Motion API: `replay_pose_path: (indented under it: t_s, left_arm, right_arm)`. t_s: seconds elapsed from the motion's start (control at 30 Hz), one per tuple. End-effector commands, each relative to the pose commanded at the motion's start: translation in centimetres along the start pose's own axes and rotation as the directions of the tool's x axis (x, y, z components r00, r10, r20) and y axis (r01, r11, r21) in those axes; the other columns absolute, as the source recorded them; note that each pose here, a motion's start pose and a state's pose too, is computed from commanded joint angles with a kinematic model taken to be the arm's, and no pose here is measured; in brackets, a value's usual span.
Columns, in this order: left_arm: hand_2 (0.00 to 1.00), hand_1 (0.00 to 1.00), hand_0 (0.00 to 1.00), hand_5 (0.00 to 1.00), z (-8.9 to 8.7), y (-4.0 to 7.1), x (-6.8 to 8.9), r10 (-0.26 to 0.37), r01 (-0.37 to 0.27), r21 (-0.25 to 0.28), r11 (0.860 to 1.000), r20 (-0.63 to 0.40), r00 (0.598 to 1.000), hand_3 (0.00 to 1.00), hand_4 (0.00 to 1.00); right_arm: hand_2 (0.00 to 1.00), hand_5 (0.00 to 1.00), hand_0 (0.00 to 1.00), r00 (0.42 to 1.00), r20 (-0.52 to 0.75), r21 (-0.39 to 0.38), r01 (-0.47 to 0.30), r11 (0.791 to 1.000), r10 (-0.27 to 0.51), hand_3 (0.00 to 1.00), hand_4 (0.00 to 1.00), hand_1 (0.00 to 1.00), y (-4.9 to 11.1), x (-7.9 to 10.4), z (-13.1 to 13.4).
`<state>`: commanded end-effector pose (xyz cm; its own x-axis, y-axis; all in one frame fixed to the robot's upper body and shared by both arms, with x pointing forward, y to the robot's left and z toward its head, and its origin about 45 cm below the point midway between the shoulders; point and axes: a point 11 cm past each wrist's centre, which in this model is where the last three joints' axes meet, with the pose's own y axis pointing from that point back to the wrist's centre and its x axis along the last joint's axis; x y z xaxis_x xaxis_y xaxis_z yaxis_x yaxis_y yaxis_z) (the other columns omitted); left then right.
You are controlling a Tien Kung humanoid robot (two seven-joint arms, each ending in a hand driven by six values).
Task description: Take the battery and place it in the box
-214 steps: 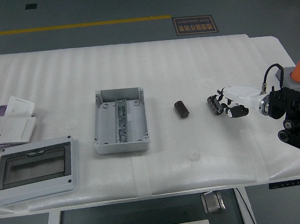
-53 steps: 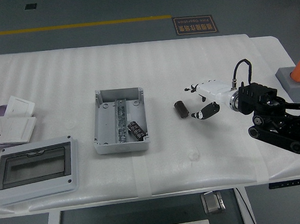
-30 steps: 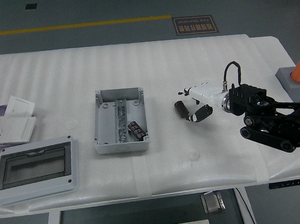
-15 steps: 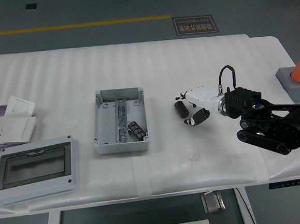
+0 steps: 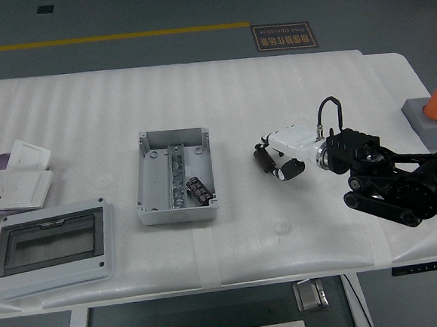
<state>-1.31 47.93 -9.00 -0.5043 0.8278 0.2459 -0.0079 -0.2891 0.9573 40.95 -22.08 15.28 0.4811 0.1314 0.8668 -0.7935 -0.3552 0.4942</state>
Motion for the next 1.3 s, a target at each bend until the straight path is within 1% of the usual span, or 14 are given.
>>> replay_pose_path:
  t_s: [0.27, 0.33, 0.57, 0.67, 0.77, 0.87, 0.97, 1.0, 1.17, 1.2, 1.3]
  left_arm:
    - [0.598, 0.666, 0.625, 0.289, -0.3, 0.0, 0.1, 0.002, -0.002, 0.007, 1.000, 0.009, 1.000, 0.603, 0.634]
    - [0.598, 0.666, 0.625, 0.289, -0.4, 0.0, 0.1, 0.001, -0.001, 0.008, 1.000, 0.008, 1.000, 0.603, 0.634]
    - [0.598, 0.666, 0.626, 0.291, -0.6, -0.1, -0.1, -0.002, 0.002, 0.008, 1.000, 0.004, 1.000, 0.604, 0.635]
    - [0.598, 0.667, 0.626, 0.297, -0.7, -0.1, 0.0, -0.002, 0.002, 0.008, 1.000, 0.003, 1.000, 0.603, 0.637]
    - [0.598, 0.667, 0.626, 0.297, -0.9, -0.1, 0.0, -0.001, 0.000, 0.011, 1.000, 0.001, 1.000, 0.603, 0.637]
    - [0.599, 0.667, 0.626, 0.306, -1.0, -0.1, 0.0, -0.001, 0.001, 0.015, 1.000, 0.000, 1.000, 0.603, 0.641]
    - [0.599, 0.667, 0.626, 0.306, -1.4, -0.1, 0.1, -0.001, 0.001, 0.024, 1.000, 0.001, 1.000, 0.603, 0.641]
    - [0.600, 0.667, 0.625, 0.309, -1.6, -0.1, 0.2, -0.001, 0.001, 0.028, 1.000, 0.001, 1.000, 0.603, 0.643]
    - [0.600, 0.667, 0.625, 0.309, -2.4, -0.1, 0.5, 0.002, -0.002, 0.047, 0.999, 0.000, 1.000, 0.603, 0.643]
    - [0.599, 0.667, 0.625, 0.311, -2.4, -0.1, 0.5, 0.002, -0.002, 0.048, 0.999, 0.004, 1.000, 0.602, 0.643]
    - [0.599, 0.667, 0.625, 0.311, -2.3, -0.1, 0.5, 0.002, -0.002, 0.047, 0.999, 0.010, 1.000, 0.602, 0.643]
  right_arm:
    - [0.784, 0.130, 0.779, 1.000, 0.008, 0.001, 0.004, 1.000, -0.004, 0.755, 0.358, 0.581, 0.1, -0.3, 0.1]
    - [0.784, 0.130, 0.779, 1.000, 0.023, 0.003, -0.009, 1.000, 0.009, 0.755, 0.358, 0.581, 0.3, 0.0, 0.1]
    - [0.779, 0.124, 0.774, 0.991, 0.101, 0.032, -0.087, 0.996, 0.083, 0.750, 0.350, 0.581, 1.3, 2.8, -0.6]
    - [0.775, 0.120, 0.770, 0.983, 0.144, 0.061, -0.122, 0.991, 0.112, 0.750, 0.346, 0.581, 1.8, 3.9, -1.6]
    - [0.775, 0.120, 0.770, 0.972, 0.193, 0.110, -0.157, 0.981, 0.133, 0.750, 0.346, 0.581, 2.3, 4.8, -3.6]
    - [0.775, 0.120, 0.769, 0.963, 0.227, 0.176, -0.187, 0.966, 0.145, 0.752, 0.349, 0.581, 2.7, 5.4, -6.0]
    - [0.775, 0.120, 0.769, 0.958, 0.243, 0.231, -0.209, 0.950, 0.152, 0.752, 0.349, 0.581, 3.1, 5.5, -8.0]
    - [0.811, 0.181, 0.769, 0.957, 0.248, 0.242, -0.214, 0.946, 0.153, 0.810, 0.445, 0.581, 3.1, 5.5, -8.6]
    - [0.811, 0.181, 0.769, 0.954, 0.261, 0.275, -0.220, 0.936, 0.148, 0.810, 0.445, 0.581, 2.6, 5.1, -10.7]
    - [0.932, 0.265, 0.879, 0.955, 0.260, 0.278, -0.219, 0.935, 0.146, 0.982, 0.624, 0.584, 2.5, 5.0, -11.0]
    - [0.932, 0.265, 0.879, 0.955, 0.261, 0.278, -0.212, 0.937, 0.139, 0.982, 0.624, 0.584, 2.1, 4.7, -11.4]
